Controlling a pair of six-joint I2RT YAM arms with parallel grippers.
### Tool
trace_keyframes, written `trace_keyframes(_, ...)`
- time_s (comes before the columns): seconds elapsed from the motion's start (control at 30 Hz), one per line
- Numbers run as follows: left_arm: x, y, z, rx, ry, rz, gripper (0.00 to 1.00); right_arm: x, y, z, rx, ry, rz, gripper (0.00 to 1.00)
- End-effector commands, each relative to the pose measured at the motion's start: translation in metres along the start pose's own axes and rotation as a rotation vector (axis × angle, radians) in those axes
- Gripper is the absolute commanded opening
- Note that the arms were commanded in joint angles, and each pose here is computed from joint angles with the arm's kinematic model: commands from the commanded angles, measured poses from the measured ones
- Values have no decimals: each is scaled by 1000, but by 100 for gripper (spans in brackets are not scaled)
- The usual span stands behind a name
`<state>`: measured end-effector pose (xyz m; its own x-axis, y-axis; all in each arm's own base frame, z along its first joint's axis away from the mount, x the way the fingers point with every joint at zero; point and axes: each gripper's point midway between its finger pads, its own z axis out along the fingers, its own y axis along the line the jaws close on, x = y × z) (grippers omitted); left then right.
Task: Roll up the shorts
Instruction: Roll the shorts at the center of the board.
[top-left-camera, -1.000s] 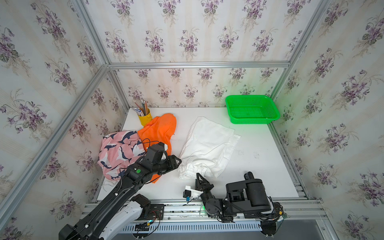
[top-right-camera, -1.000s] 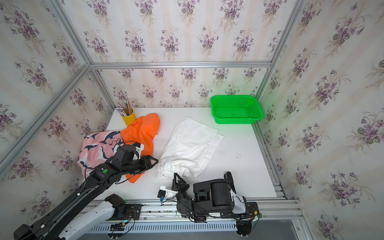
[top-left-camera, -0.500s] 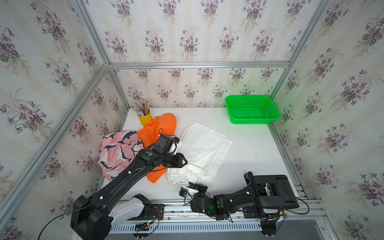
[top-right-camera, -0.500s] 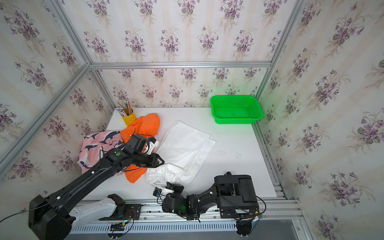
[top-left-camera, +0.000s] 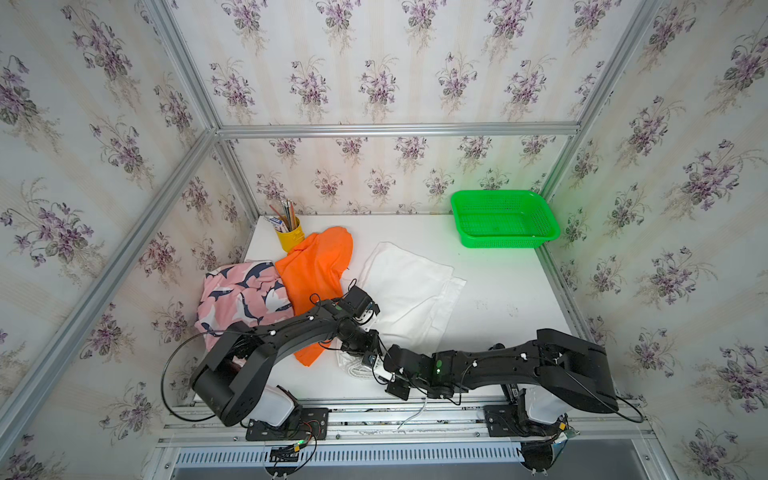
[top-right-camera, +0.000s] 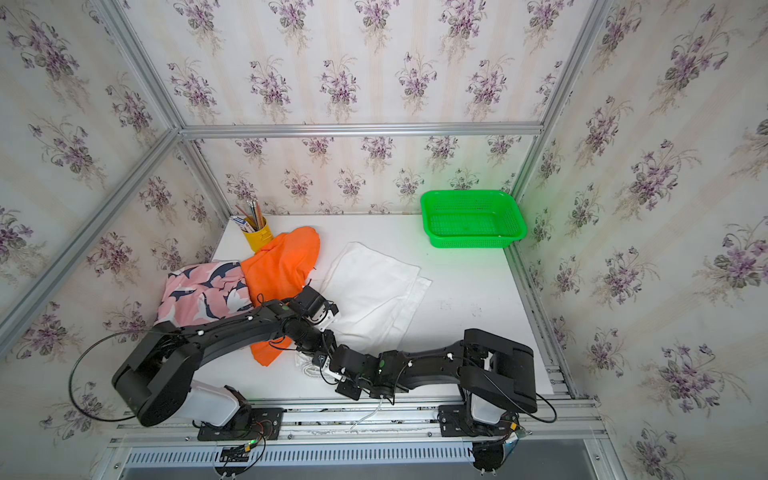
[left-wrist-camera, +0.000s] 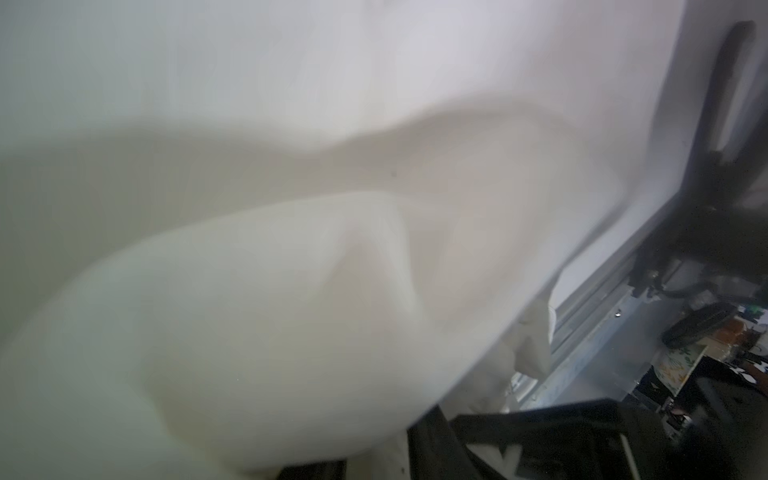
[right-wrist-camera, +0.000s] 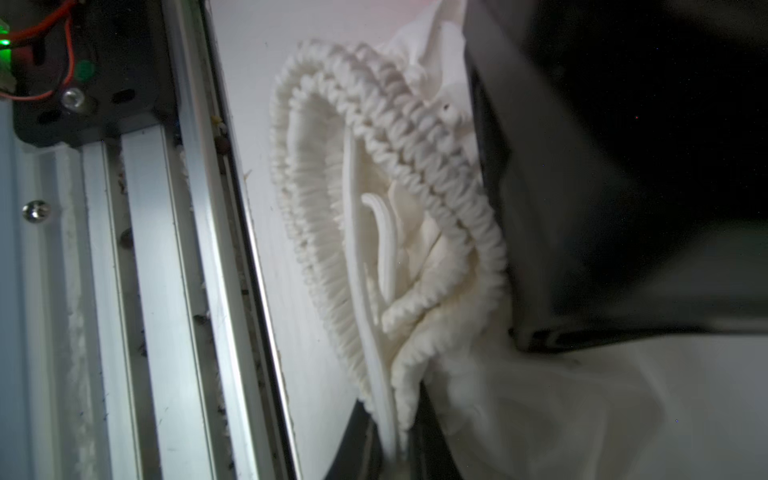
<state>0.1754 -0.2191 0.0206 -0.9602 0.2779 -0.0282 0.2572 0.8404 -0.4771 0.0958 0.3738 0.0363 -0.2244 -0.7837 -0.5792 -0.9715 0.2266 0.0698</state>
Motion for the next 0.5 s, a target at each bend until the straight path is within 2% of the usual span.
trace_keyframes(0.0, -2, 18, 6, -90, 1, 23, 28, 11, -7, -6, -114, 83, 133, 3)
trace_keyframes(0.2, -68, 3, -5, -100, -205, 145, 29, 1, -50, -18, -142, 90, 296, 3)
trace_keyframes(0.27, -85, 0, -15, -126, -266, 185, 32, 2, -58, -21, -172, 96, 333, 4)
trace_keyframes(0.33, -96, 3, -31, -150, -320, 179, 35, 5, -66, -23, -192, 109, 357, 4)
trace_keyframes(0.47, -98, 21, -65, -175, -389, 94, 44, 10, -72, -26, -240, 135, 401, 5)
